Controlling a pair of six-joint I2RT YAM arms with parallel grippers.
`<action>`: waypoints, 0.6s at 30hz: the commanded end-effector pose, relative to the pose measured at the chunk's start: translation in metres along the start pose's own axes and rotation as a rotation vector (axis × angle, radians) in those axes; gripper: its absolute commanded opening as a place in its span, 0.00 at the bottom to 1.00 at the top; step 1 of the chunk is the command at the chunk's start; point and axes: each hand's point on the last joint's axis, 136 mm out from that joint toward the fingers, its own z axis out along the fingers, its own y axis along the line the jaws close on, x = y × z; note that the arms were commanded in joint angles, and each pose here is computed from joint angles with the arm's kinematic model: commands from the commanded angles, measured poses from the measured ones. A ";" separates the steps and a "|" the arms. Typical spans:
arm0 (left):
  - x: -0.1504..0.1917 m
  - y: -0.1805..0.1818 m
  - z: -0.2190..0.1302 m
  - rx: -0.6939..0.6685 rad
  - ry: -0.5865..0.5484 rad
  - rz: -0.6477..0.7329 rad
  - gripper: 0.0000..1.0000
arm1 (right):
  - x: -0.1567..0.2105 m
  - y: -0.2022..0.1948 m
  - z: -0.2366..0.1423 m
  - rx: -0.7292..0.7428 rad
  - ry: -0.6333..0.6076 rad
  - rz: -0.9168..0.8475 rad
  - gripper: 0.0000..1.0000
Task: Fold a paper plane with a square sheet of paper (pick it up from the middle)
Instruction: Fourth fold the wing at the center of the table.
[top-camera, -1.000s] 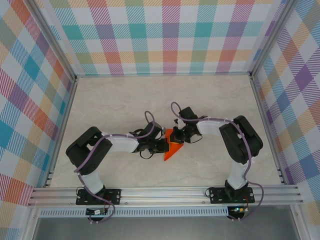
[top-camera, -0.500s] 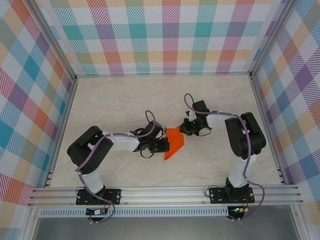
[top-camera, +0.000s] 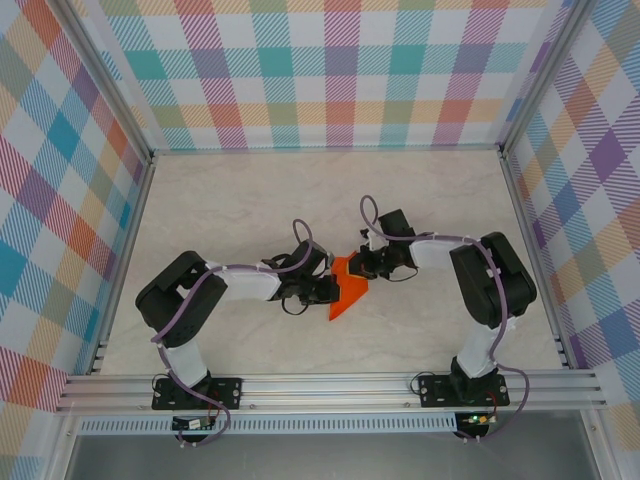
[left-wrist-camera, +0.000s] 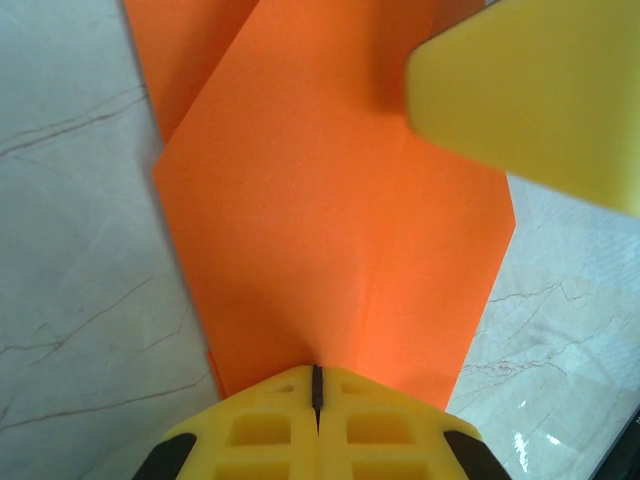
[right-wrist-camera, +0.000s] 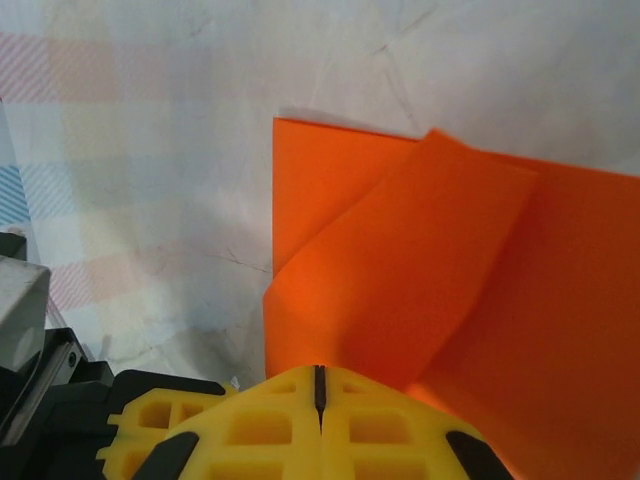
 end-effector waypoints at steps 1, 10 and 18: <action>0.043 0.047 0.009 -0.167 0.149 -0.051 0.00 | -0.012 0.002 0.006 -0.008 0.002 -0.051 0.02; 0.046 0.050 0.008 -0.179 0.156 -0.051 0.00 | -0.063 -0.048 -0.023 0.197 -0.167 0.049 0.01; 0.041 0.048 0.007 -0.186 0.146 -0.016 0.00 | -0.081 -0.032 -0.064 0.162 -0.297 0.022 0.01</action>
